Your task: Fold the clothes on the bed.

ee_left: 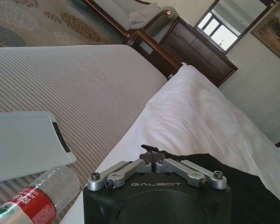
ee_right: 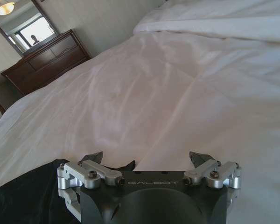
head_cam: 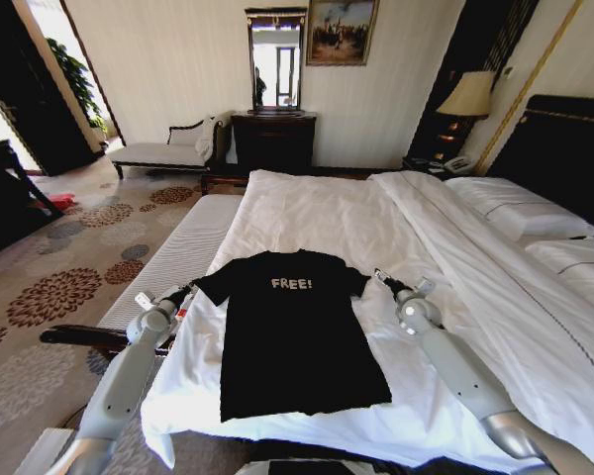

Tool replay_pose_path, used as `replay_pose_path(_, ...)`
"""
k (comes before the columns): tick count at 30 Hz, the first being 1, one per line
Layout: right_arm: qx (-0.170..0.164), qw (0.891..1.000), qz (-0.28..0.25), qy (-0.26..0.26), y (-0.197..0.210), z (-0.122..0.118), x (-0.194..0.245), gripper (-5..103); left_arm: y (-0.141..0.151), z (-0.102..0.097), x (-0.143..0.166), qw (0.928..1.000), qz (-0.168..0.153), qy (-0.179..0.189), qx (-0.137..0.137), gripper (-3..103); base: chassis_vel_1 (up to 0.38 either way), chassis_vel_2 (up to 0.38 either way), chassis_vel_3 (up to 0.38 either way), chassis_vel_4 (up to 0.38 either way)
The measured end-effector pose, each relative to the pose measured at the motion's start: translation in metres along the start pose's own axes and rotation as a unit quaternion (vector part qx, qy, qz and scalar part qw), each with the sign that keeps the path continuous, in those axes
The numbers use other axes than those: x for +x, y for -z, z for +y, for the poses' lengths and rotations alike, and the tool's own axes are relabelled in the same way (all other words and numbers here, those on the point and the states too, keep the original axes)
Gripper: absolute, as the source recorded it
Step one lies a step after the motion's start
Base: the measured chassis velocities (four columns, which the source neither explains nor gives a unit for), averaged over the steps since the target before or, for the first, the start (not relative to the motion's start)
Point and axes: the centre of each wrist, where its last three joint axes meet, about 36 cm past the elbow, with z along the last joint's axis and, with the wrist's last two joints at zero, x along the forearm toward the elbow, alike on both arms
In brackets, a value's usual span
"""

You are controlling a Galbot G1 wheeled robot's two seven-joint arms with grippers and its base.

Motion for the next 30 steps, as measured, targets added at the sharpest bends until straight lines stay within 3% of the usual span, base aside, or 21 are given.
replay_pose_path(1,-0.008,1.0,0.004,0.0,0.0,0.0,-0.001,100,0.001,0.0,0.002,1.0,-0.002,0.001,-0.001,-1,0.0,0.0,0.0,0.0)
replay_pose_path(4,-0.027,1.0,0.007,0.009,0.002,0.0,-0.007,100,0.011,-0.006,0.013,0.9999,-0.017,-0.002,-0.003,15,0.0,0.0,0.0,0.0)
replay_pose_path(6,-0.03,0.999,0.007,0.012,0.003,0.001,-0.008,100,0.014,-0.008,0.016,0.9998,-0.02,-0.003,-0.003,15,0.0,0.0,0.0,0.0)
replay_pose_path(9,-0.054,0.998,0.003,0.028,0.011,0.008,-0.023,100,0.029,-0.016,0.037,0.9992,-0.039,-0.011,0.001,31,0.0,0.0,0.0,0.0)
replay_pose_path(12,-0.058,0.998,0.002,0.028,0.012,0.009,-0.028,100,0.033,-0.018,0.044,0.9989,-0.045,-0.013,0.001,36,0.0,0.0,0.0,0.0)
replay_pose_path(13,-0.068,0.997,0.004,0.029,0.013,0.012,-0.037,100,0.043,-0.024,0.06,0.9981,-0.058,-0.021,-0.003,47,0.0,0.0,0.0,0.0)
replay_pose_path(14,-0.072,0.997,0.006,0.029,0.012,0.015,-0.04,100,0.046,-0.027,0.068,0.9976,-0.064,-0.025,-0.006,47,0.0,0.0,0.0,0.0)
replay_pose_path(15,-0.072,0.997,0.006,0.029,0.012,0.015,-0.04,100,0.046,-0.027,0.068,0.9976,-0.064,-0.025,-0.006,47,0.0,0.0,0.0,0.0)
replay_pose_path(17,-0.076,0.997,0.012,0.031,0.006,0.021,-0.044,101,0.053,-0.034,0.082,0.9965,-0.076,-0.032,-0.012,58,0.0,0.0,0.0,0.0)
replay_pose_path(19,-0.075,0.996,0.022,0.033,-0.002,0.026,-0.047,92,0.059,-0.044,0.097,0.9951,-0.089,-0.038,-0.017,69,0.0,0.0,0.0,0.0)
replay_pose_path(21,-0.07,0.997,0.027,0.03,-0.009,0.027,-0.049,89,0.062,-0.05,0.105,0.9944,-0.096,-0.041,-0.017,74,0.0,0.0,0.0,0.0)
replay_pose_path(24,-0.068,0.997,0.032,0.023,-0.017,0.026,-0.052,88,0.065,-0.057,0.115,0.9935,-0.103,-0.045,-0.015,80,0.0,0.0,0.0,0.0)
replay_pose_path(27,-0.065,0.997,0.04,0.012,-0.024,0.019,-0.053,88,0.063,-0.062,0.125,0.9933,-0.105,-0.046,-0.015,96,0.0,0.0,0.0,0.0)
replay_pose_path(30,-0.065,0.997,0.042,0.008,-0.025,0.015,-0.054,84,0.06,-0.062,0.127,0.9935,-0.104,-0.043,-0.017,100,0.0,0.0,0.0,0.0)
